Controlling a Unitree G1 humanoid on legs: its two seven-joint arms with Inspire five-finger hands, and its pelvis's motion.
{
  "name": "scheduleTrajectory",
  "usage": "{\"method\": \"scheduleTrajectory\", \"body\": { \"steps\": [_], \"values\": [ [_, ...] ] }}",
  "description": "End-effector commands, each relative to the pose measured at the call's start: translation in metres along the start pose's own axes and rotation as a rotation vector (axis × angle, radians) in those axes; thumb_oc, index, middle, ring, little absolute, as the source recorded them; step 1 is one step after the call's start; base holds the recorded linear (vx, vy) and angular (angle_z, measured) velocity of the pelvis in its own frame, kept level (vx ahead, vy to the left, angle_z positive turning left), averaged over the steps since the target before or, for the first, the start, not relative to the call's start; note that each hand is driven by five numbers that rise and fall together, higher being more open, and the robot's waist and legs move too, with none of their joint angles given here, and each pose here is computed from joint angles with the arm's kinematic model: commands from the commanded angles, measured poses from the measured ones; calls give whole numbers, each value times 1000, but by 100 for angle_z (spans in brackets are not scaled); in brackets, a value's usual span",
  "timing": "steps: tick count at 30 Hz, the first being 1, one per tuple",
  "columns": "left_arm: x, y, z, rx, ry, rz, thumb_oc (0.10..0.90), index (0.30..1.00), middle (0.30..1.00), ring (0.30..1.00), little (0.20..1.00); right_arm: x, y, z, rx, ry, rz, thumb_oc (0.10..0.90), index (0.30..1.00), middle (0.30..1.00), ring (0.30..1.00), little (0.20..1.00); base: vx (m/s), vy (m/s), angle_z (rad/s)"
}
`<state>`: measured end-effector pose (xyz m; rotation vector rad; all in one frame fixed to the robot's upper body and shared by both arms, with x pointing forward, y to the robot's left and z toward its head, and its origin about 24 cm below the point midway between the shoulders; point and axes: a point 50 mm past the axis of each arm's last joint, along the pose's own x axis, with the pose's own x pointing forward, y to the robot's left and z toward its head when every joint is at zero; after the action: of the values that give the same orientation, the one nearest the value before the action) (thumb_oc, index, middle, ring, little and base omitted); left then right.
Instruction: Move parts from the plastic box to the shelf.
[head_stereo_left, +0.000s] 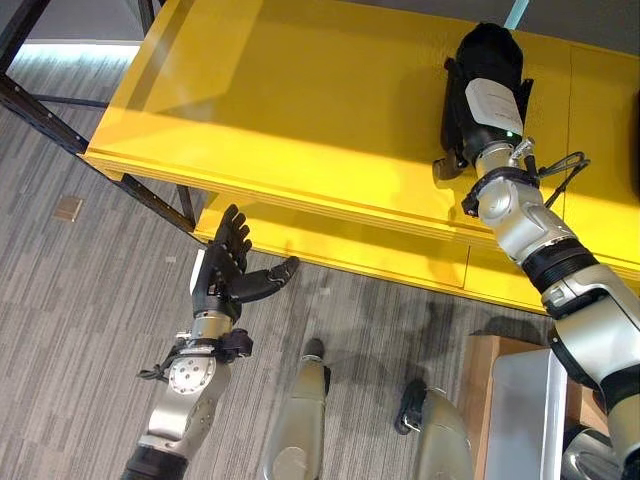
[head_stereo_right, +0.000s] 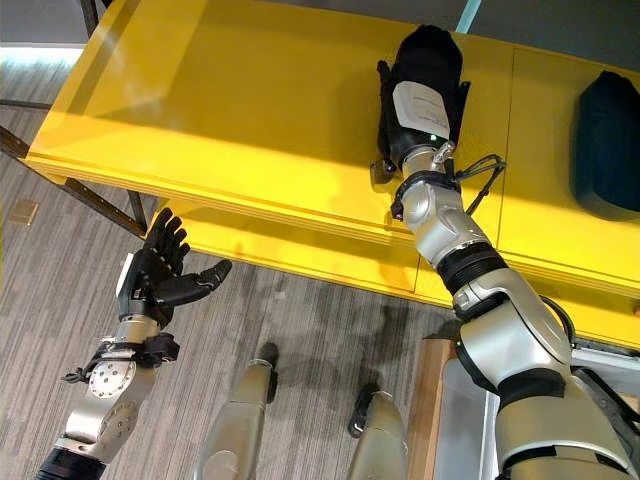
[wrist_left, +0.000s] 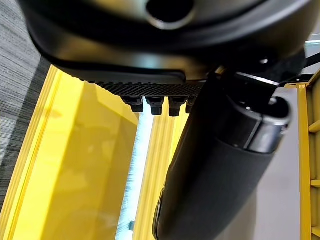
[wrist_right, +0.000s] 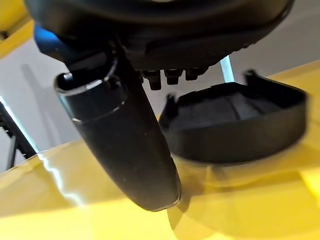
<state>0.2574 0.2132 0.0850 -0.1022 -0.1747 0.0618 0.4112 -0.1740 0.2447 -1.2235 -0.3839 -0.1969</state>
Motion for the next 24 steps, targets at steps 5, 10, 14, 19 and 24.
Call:
{"method": "scheduleTrajectory", "body": {
  "steps": [5, 10, 14, 19, 24],
  "values": [
    [7, -8, 55, 25, -284, -71, 900, 1000, 1000, 1000, 1000, 15, -76, 49, -87, -239, -239, 900, 1000, 1000, 1000, 1000, 0, 0, 0],
    [7, -7, 54, 29, -279, -61, 900, 1000, 1000, 1000, 1000, 10, -84, 51, -93, -274, -262, 900, 1000, 1000, 1000, 1000, 0, 0, 0],
    [7, -6, 54, 26, -279, -57, 900, 1000, 1000, 1000, 1000, 8, -89, 54, -91, -298, -282, 900, 1000, 1000, 1000, 1000, 0, 0, 0],
    [5, -4, 54, 30, -278, -48, 900, 1000, 1000, 1000, 1000, -1, -98, 66, -41, -378, -320, 900, 1000, 1000, 1000, 1000, 0, 0, 0],
    [5, -4, 53, 28, -273, -36, 900, 1000, 1000, 1000, 1000, -16, -105, 74, 53, -454, -375, 900, 1000, 1000, 1000, 1000, 6, -6, -4]
  ]
}}
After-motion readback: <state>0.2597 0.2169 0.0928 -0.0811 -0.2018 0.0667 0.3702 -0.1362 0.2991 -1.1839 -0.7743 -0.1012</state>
